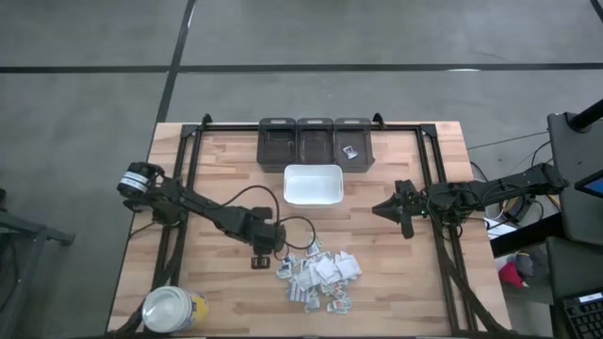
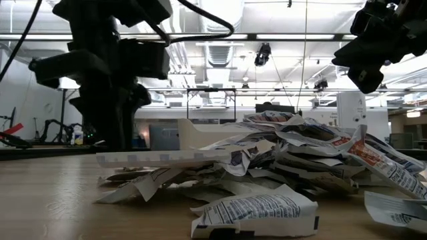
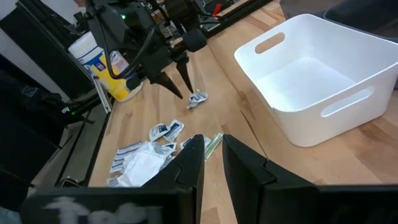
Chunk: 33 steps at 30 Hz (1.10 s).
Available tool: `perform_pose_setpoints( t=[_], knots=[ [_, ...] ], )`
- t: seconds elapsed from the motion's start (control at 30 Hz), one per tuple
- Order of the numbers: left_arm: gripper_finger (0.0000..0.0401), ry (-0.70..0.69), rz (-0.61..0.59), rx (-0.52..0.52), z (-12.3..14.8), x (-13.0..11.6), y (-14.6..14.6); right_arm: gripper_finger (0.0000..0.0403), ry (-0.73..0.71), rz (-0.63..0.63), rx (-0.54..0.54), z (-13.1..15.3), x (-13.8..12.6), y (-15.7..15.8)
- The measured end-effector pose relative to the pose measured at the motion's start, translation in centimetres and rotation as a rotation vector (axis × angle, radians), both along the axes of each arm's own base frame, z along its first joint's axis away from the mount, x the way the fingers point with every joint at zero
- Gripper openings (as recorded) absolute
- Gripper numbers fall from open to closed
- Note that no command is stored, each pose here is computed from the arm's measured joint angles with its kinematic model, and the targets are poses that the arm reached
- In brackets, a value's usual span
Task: Pick & Place First Aid Supplies
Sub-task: Put the white alcohol pad into the right black bin
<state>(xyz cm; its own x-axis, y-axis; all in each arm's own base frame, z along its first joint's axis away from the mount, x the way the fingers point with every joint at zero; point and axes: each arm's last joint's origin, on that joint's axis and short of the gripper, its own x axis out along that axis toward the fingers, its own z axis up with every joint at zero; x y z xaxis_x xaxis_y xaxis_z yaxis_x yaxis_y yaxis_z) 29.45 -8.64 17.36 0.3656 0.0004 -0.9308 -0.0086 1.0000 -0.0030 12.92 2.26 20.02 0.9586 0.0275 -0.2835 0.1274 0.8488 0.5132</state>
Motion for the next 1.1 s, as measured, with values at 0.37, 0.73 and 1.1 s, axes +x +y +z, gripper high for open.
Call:
perform_pose_setpoints(
  t=[0.37, 0.73, 1.1],
  knots=[
    [0.0114, 0.039, -0.071, 0.038, -1.5, 0.3, -0.1, 0.0057, -0.001, -0.001, 0.002, 0.0, 0.0, 0.0],
    [0.01, 0.056, -0.069, 0.041, -2.0, 0.4, -0.1, 0.0057, -0.001, -0.001, 0.002, 0.0, 0.0, 0.0],
    [0.0054, 0.055, -0.065, 0.039, -2.0, 0.4, -0.1, 0.0057, -0.001, -0.001, 0.002, 0.0, 0.0, 0.0]
  ],
)
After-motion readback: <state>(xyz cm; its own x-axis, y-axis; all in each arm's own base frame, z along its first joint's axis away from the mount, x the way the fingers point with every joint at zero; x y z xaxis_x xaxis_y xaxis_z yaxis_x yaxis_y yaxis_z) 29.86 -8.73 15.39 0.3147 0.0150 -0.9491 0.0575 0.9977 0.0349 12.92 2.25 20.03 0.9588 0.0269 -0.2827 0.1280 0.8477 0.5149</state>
